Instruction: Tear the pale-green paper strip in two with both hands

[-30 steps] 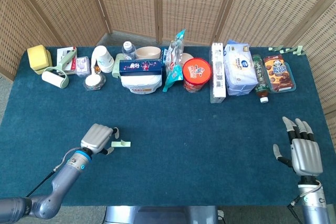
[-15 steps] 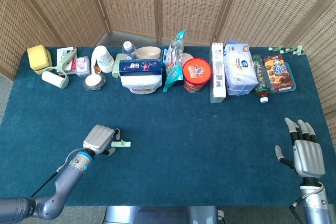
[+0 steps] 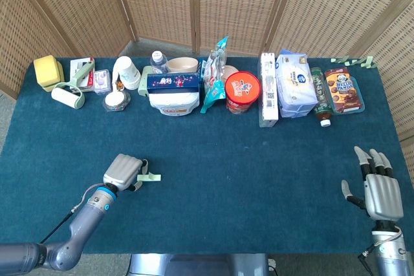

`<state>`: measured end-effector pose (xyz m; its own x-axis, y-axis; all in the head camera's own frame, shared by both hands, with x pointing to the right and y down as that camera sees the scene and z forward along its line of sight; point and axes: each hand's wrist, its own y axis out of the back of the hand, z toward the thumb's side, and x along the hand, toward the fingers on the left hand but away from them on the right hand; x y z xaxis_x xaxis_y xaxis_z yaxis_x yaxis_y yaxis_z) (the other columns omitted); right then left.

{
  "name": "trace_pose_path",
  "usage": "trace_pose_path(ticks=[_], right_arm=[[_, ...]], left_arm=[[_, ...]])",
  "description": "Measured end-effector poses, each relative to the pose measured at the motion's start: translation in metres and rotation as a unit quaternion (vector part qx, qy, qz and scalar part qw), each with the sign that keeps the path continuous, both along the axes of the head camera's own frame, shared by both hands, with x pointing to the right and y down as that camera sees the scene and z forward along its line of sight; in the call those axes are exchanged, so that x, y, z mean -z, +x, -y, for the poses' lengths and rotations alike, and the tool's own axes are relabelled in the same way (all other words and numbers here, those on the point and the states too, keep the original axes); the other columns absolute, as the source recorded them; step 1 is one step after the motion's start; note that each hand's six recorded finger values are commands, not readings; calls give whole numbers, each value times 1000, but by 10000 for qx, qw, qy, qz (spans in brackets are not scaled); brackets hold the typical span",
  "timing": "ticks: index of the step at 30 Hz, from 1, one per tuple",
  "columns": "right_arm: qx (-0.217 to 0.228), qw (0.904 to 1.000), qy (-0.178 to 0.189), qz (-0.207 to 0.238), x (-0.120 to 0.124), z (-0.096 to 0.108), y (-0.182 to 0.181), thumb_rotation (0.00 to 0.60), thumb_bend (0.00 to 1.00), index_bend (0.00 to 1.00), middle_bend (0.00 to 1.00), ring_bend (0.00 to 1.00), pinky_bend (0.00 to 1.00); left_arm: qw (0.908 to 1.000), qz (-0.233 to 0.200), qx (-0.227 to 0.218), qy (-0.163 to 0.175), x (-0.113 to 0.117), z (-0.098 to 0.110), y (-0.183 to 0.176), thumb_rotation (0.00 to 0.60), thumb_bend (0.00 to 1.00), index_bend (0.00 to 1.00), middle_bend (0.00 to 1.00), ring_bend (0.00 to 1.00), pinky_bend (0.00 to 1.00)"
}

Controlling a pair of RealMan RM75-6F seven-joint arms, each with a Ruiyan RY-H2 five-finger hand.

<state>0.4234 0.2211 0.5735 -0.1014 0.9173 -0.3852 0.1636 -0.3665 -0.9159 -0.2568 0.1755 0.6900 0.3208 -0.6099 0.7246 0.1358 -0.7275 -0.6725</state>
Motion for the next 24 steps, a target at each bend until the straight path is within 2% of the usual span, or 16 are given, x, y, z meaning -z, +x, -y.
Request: trace_pose_path(ticks=[14, 24], right_arm=[[-18, 10000, -4, 65, 0, -1, 1, 518, 428, 0, 212, 71, 0], [-52, 9999, 46, 139, 3, -3, 4, 518, 427, 0, 218, 73, 0]], left_arm=[[10000, 57, -22, -9, -3, -2, 0, 600, 280, 466, 1000, 1000, 1000], [9999, 62, -38, 114, -1, 1, 5, 600, 390, 624, 1000, 1000, 1000]])
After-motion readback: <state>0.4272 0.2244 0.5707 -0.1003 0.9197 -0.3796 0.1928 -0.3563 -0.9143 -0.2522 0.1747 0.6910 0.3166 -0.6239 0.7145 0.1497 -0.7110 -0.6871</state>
